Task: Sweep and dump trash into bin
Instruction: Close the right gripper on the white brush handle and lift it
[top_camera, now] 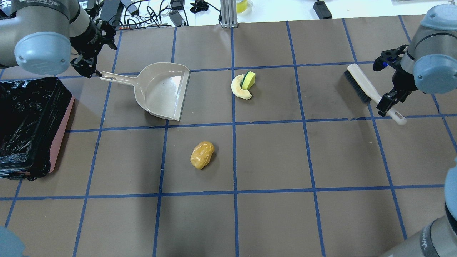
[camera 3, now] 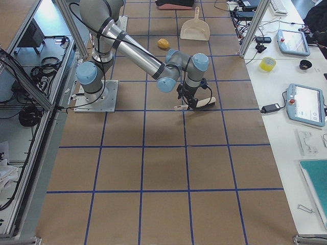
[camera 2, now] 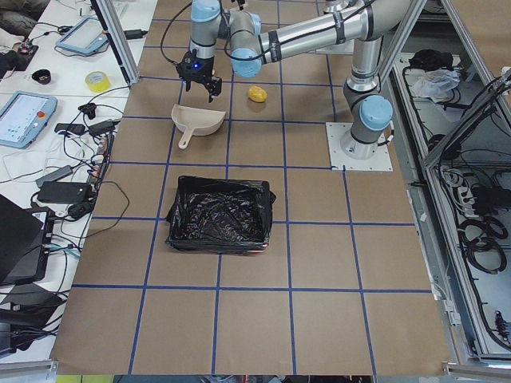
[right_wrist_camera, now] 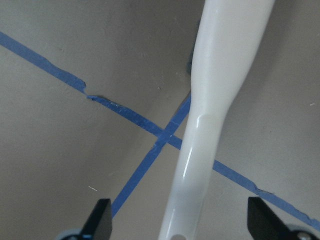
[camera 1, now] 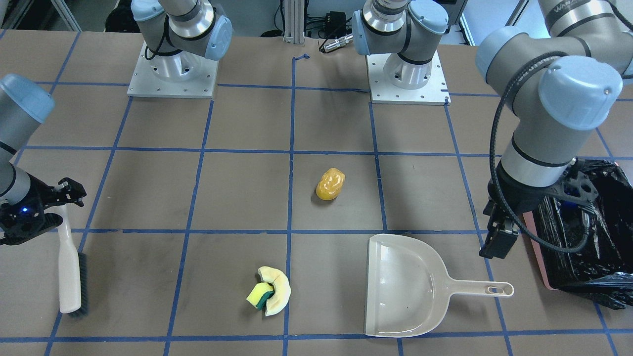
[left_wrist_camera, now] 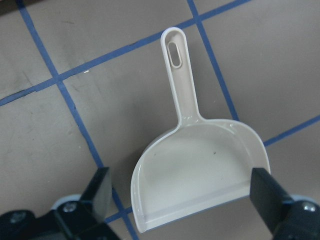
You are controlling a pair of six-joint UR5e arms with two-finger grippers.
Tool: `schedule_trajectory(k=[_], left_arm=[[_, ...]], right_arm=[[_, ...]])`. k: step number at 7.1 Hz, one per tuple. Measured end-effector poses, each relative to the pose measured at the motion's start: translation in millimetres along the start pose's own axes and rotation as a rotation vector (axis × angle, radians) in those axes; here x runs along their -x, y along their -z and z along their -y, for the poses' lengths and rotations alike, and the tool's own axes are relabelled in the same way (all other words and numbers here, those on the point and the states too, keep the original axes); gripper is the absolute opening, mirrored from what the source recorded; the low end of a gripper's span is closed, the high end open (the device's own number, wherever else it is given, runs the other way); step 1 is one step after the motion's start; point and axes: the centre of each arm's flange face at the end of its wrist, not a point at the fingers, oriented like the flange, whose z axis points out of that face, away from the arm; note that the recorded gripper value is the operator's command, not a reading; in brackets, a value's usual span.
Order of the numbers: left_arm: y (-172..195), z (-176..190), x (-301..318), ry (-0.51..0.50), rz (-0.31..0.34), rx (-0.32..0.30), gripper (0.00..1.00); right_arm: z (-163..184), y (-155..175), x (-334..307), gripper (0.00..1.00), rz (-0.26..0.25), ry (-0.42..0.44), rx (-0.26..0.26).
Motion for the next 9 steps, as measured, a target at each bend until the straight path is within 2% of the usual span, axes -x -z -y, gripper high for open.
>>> schedule_trajectory(k=[1,3,4,5,7,9], left_arm=[[-17,9,-17,0.069,-0.001,-0.014,0.97],[-59,21,-43,0.131,0.028,-0.023,0.97],[-83,24,-49,0.141,0.058,-0.026,0.97],[-105,25,-50,0.148,0.094,-0.038,0.97],[-138,26,-48,0.152,0.149,-0.05,0.97],[-151,25,-44,0.151,0.173,-0.05,0.97]], right_arm=[[-2,-2,-1,0.82,-0.003,-0.004,0.011],[-5,-7,-1,0.77,-0.009,-0.01,0.036],[-6,-9,-1,0.68,-0.009,-0.012,0.042],[-6,-11,0,0.55,-0.008,-0.014,0.045],[-7,-12,0,0.47,-0.005,-0.015,0.047],[-7,-12,1,0.36,-0.005,-0.018,0.048]])
